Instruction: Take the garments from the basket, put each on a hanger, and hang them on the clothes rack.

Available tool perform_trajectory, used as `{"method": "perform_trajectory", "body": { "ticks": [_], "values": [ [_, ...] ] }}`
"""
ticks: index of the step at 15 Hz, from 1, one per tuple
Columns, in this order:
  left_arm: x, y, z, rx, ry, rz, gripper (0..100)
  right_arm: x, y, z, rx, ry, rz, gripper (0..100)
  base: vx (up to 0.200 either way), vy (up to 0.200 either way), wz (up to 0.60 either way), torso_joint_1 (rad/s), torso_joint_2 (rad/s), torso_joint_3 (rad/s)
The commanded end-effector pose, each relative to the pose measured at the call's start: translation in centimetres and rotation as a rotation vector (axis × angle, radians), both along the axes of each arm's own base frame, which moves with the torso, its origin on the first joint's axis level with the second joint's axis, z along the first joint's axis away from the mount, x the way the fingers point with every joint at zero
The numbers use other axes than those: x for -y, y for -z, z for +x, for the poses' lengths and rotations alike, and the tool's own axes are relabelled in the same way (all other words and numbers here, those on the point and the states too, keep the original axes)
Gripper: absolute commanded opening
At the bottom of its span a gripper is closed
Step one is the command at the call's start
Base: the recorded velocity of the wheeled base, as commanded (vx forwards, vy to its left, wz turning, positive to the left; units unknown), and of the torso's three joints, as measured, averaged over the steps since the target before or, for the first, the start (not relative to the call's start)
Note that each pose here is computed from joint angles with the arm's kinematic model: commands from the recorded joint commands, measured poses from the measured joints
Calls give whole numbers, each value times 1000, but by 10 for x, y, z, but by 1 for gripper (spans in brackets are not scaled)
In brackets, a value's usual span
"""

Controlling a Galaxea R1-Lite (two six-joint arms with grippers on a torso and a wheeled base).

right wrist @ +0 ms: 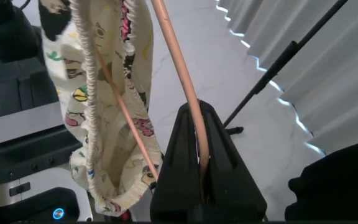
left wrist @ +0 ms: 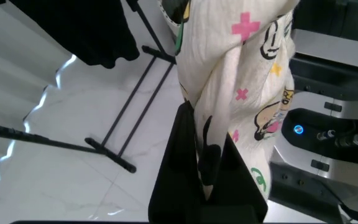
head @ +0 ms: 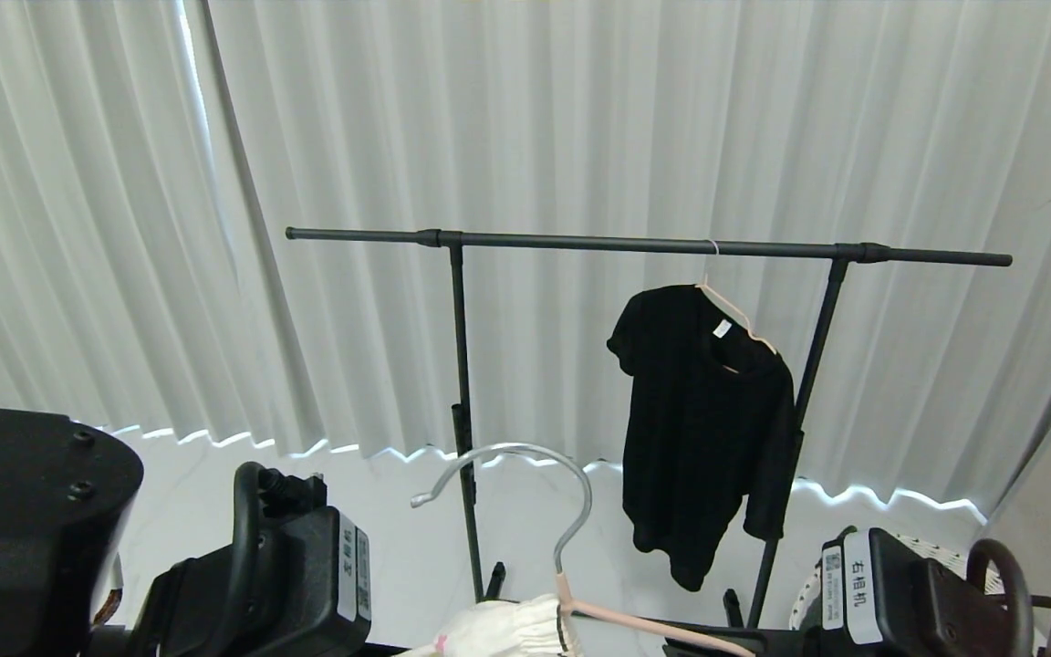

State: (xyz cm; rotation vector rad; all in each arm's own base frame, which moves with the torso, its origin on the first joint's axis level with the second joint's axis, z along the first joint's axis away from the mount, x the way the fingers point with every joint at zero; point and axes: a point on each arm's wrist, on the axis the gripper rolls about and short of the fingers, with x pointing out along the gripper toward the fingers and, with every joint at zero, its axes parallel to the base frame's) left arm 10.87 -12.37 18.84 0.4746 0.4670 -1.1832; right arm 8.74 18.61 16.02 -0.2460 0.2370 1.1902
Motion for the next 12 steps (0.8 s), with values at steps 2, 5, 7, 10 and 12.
{"method": "perform_trajectory", "body": {
  "ticks": [2,5,7,10,12],
  "values": [
    [0,0,0,-3,-3,1,0,0,0,0,6,8,-2,0,0,0,0,0,0,0],
    [-1,1,0,-8,-11,2,0,2,0,1,26,62,-11,100,0,0,0,0,0,0],
    [-8,8,2,-19,-56,25,0,3,-1,3,49,138,-19,100,0,0,0,0,0,0],
    [-22,19,7,-16,-191,79,0,7,-3,7,59,185,-11,100,0,0,0,0,0,0],
    [-31,17,18,-21,-311,80,0,5,-2,7,44,153,-12,100,0,0,0,0,0,0]
  ]
}}
